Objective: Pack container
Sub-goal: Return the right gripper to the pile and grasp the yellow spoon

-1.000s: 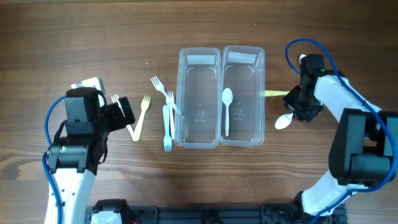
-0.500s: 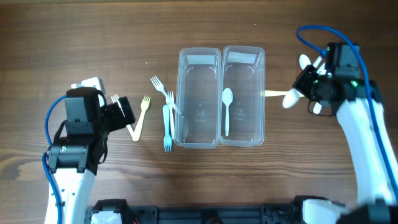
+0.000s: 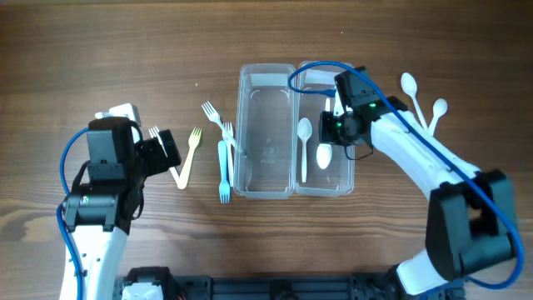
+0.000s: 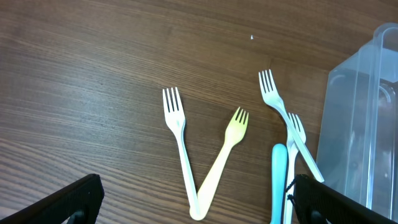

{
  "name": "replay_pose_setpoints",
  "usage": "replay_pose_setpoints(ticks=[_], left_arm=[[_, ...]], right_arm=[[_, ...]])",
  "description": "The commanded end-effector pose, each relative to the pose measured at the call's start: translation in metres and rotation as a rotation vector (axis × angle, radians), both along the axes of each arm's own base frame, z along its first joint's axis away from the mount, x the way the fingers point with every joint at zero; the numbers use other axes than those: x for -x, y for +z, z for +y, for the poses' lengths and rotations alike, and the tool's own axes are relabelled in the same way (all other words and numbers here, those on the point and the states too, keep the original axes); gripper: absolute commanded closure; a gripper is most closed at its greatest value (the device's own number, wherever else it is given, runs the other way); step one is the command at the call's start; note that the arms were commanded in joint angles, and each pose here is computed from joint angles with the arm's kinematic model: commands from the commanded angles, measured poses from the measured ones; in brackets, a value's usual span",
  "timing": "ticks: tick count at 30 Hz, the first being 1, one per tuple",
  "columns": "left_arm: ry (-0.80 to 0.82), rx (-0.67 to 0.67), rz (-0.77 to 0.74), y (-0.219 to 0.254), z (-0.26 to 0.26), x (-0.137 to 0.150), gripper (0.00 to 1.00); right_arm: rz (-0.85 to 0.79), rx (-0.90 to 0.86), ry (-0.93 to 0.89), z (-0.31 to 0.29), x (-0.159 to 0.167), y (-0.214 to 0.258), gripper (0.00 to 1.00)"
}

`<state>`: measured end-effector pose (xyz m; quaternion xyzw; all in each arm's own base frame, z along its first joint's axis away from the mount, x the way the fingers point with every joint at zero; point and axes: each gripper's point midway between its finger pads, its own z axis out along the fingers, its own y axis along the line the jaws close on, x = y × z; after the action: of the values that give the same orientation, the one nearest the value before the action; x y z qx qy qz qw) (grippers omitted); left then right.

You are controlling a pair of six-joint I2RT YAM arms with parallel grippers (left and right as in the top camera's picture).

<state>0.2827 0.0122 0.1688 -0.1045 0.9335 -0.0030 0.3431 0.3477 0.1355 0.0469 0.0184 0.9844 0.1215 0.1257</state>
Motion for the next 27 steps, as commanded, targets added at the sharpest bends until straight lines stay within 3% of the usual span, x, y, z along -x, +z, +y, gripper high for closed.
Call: replay_pose_setpoints(ticks=[1,4,5,7,9,12,14,16,21,27], left_arm=[[-0.009,-0.021,-0.024,0.010,0.001,-0.004,0.00],[-0.009,-0.021,-0.024,0.010,0.001,-0.004,0.00],[-0.009,-0.021,-0.024,0.010,0.001,-0.004,0.00],[-0.009,-0.021,-0.024,0.010,0.001,-0.004,0.00],[-0.009,-0.021,-0.024,0.009,0.001,-0.004,0.00],[-0.009,-0.021,-0.024,0.010,0.001,-0.004,0.00],[-0.009,-0.021,-0.024,0.009,0.001,-0.004,0.00],[-0.009,-0.021,-0.024,0.010,0.001,-0.004,0.00],[-0.009,-0.021,-0.024,0.010,0.001,-0.004,0.00],[-0.009,-0.021,-0.024,0.010,0.001,-0.004,0.00]], right_arm=[[-0.102,-0.033,0.062,0.009,-0.013,0.033,0.65],[-0.291,-0.067,0.117,0.013,-0.024,0.103,0.48],[-0.352,-0.070,0.121,0.011,-0.025,0.124,0.48],[-0.433,-0.035,-0.046,-0.019,-0.030,0.154,0.50],[-0.442,-0.025,-0.268,-0.056,-0.032,0.165,0.46],[-0.385,-0.022,-0.469,-0.105,-0.041,0.149,0.43],[-0.338,-0.020,-0.514,-0.123,-0.044,0.134,0.47],[-0.186,-0.083,-0.642,-0.139,-0.038,0.099,0.52],[0.045,-0.235,-0.964,-0.143,-0.038,0.049,0.34],[0.131,-0.294,-1.196,-0.145,-0.049,0.017,0.36]])
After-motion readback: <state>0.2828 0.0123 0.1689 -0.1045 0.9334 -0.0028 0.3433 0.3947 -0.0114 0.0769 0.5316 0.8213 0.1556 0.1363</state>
